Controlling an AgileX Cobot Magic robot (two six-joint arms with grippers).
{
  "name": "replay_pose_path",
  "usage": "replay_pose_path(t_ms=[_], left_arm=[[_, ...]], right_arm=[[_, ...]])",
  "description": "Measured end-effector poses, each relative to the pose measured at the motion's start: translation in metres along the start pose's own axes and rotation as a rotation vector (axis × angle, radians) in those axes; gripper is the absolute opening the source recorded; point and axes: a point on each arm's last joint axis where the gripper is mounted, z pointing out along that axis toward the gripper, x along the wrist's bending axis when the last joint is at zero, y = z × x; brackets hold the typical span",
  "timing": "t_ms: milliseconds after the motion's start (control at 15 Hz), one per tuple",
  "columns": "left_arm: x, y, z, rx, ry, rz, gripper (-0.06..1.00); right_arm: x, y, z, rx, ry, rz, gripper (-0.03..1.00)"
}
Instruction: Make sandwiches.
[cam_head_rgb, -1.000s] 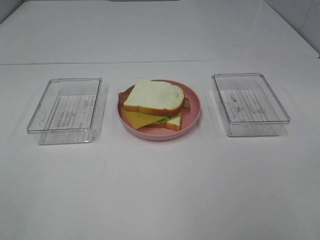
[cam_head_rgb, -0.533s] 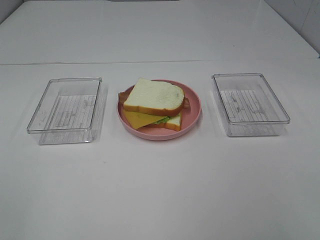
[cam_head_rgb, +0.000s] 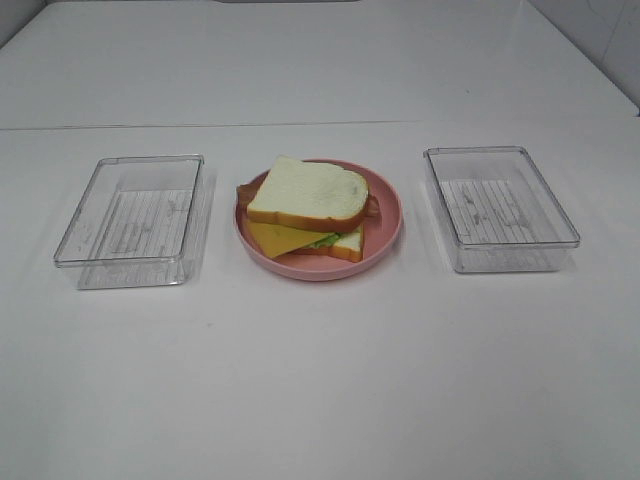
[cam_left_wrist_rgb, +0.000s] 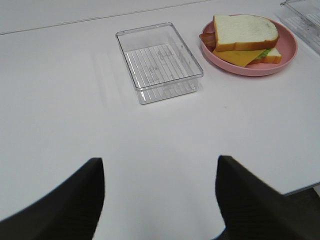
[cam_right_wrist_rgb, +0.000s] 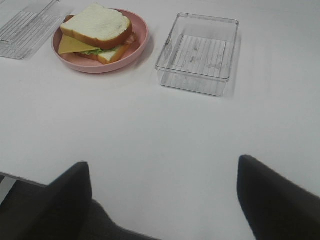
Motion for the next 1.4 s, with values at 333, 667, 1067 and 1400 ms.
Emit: replay_pose_path(t_ms=[333,667,1067,1400], left_arm=[[0.0004,0.0000,-0.0001,-0.001,0.037,-0.011,0.62],[-0.0004,-0.0001,-0.0002,-0.004,0.178,-0.082,0.62],[-0.0004,-0.0001,-0.0002,-0.004,0.180,-0.083,0.62],[-0.0004,-0.0001,-0.0002,-0.004,0.180,-0.083,0.62]], right_arm=[[0.0001,0.0001,0.0002,0.000,-0.016,0.011,0.76],[0.0013,0.0013,0.0020,-0.003,-0.178,0.121,0.76],[0.0018,0.0005,0.0009,-0.014,-0.179,0.119,0.76],[0.0023,-0.0005,-0.0004,-0.026,-0.180,0.117,0.76]])
